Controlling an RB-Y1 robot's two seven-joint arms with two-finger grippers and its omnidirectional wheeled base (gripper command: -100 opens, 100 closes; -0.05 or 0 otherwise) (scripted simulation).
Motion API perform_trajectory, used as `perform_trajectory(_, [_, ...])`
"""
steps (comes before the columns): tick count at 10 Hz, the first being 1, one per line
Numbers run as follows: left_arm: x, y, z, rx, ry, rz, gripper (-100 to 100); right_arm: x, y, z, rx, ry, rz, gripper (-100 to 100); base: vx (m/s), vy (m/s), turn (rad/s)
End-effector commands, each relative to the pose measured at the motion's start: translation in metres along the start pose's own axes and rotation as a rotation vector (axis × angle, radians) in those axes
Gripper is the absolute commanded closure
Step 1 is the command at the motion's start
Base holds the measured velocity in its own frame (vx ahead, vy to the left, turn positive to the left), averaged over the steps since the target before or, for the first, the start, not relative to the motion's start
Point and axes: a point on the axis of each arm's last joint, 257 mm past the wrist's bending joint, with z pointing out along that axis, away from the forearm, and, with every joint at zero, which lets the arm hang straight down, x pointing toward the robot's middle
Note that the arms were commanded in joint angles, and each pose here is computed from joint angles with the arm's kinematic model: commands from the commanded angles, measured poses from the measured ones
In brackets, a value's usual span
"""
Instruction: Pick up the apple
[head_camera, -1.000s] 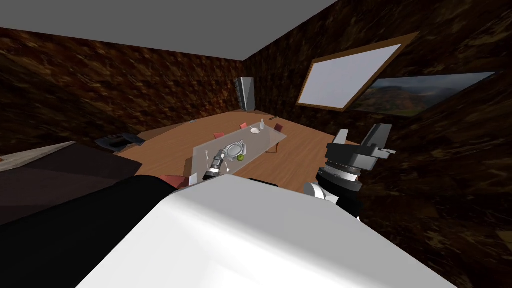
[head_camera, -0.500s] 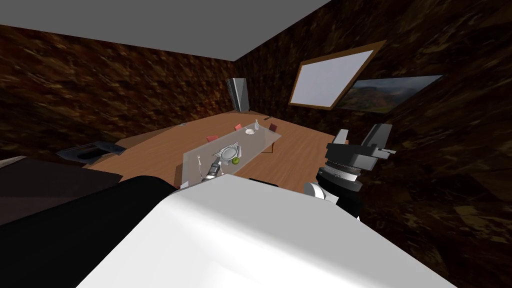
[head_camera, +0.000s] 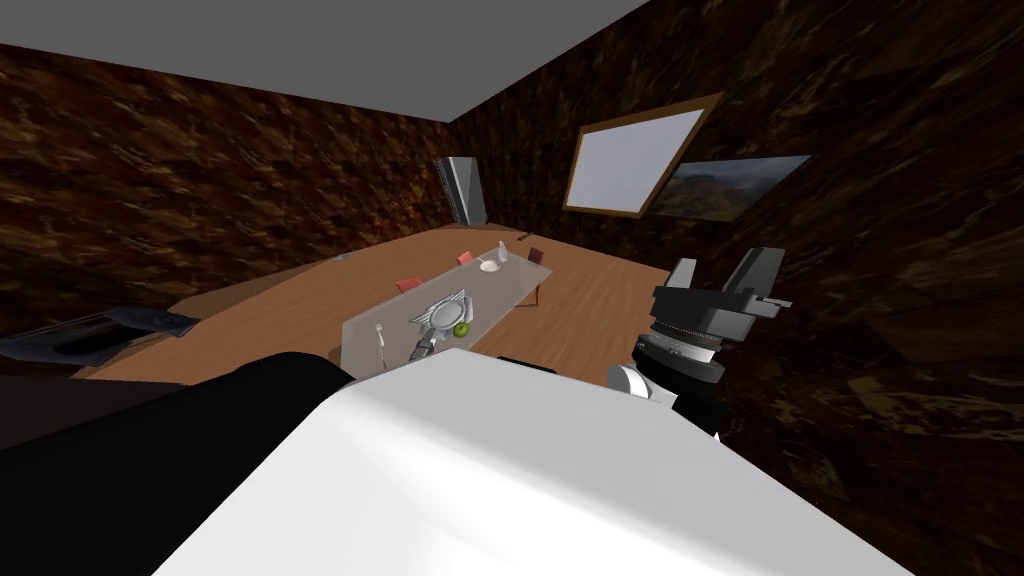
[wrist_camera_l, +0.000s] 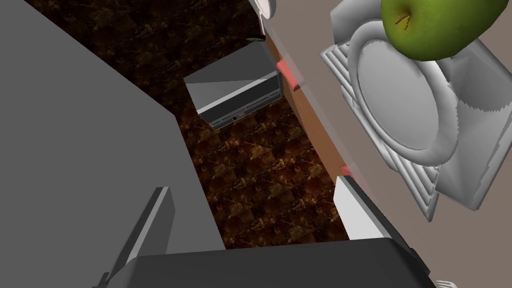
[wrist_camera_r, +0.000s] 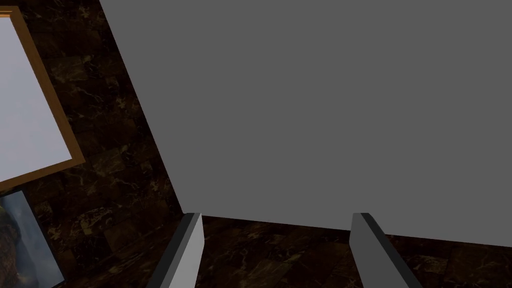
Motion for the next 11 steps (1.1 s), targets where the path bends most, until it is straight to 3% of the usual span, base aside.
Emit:
perform_trajectory(1, [0.0,0.017,-0.011,-0.038,0.0,-0.004,-100,0.0,0.0,0.0,0.0,0.0,0.0,0,0.066,-0.006,-0.099])
perform_trajectory(4, [-0.004,0.056,-0.042,-0.135,0.005,-0.014,-100,0.0,0.0,0.0,0.0,0.0,0.0,0,0.069,-0.005,-0.17])
perform_trajectory(5, [-0.004,0.061,-0.046,-0.148,0.005,-0.016,-100,0.0,0.0,0.0,0.0,0.0,0.0,0,0.06,0.009,-0.094])
perform_trajectory(7, [-0.005,0.095,-0.079,-0.239,0.012,-0.029,-100,0.0,0.0,0.0,0.0,0.0,0.0,0,0.098,0.004,-0.255])
perform_trajectory(10, [-0.004,0.119,-0.104,-0.307,0.015,-0.041,-100,0.0,0.0,0.0,0.0,0.0,0.0,0,0.086,0.015,-0.136])
perform_trajectory(11, [-0.003,0.135,-0.124,-0.357,0.019,-0.051,-100,0.0,0.0,0.0,0.0,0.0,0.0,0,0.079,0.002,-0.232])
